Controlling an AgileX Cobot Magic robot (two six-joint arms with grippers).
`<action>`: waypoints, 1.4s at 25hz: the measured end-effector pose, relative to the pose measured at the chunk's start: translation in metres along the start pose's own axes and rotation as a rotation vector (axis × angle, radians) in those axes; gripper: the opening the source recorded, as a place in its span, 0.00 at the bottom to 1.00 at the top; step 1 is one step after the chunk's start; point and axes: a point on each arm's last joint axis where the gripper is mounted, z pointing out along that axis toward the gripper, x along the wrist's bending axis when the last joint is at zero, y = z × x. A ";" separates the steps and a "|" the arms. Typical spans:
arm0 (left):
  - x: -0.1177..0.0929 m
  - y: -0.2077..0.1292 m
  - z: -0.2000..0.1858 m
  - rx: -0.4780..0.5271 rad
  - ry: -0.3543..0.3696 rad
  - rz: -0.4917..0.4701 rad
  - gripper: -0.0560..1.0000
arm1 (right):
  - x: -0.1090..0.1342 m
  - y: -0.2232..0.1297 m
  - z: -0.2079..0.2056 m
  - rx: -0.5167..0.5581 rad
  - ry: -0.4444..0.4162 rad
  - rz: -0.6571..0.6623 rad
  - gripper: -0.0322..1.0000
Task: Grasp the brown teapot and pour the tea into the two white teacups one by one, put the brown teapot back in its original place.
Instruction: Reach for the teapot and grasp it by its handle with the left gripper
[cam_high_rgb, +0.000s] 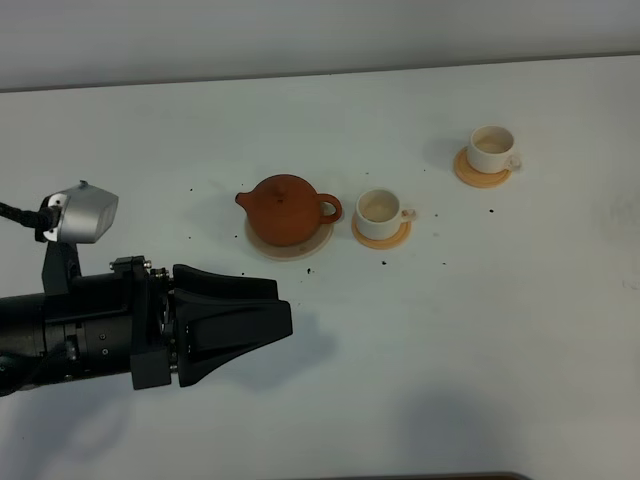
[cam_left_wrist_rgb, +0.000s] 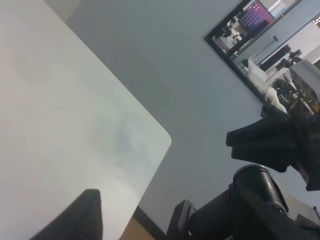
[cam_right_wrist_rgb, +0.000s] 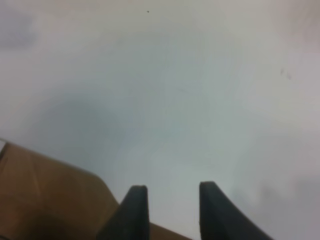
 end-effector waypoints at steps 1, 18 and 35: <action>0.000 0.000 0.000 0.000 0.000 0.000 0.58 | 0.000 0.000 0.000 -0.002 0.000 -0.004 0.27; 0.004 0.025 0.001 -0.041 0.083 0.024 0.58 | 0.000 -0.010 -0.015 -0.128 -0.285 0.189 0.27; 0.008 0.054 0.007 -0.070 0.240 0.087 0.58 | 0.006 -0.015 -0.022 -0.196 -0.384 0.231 0.27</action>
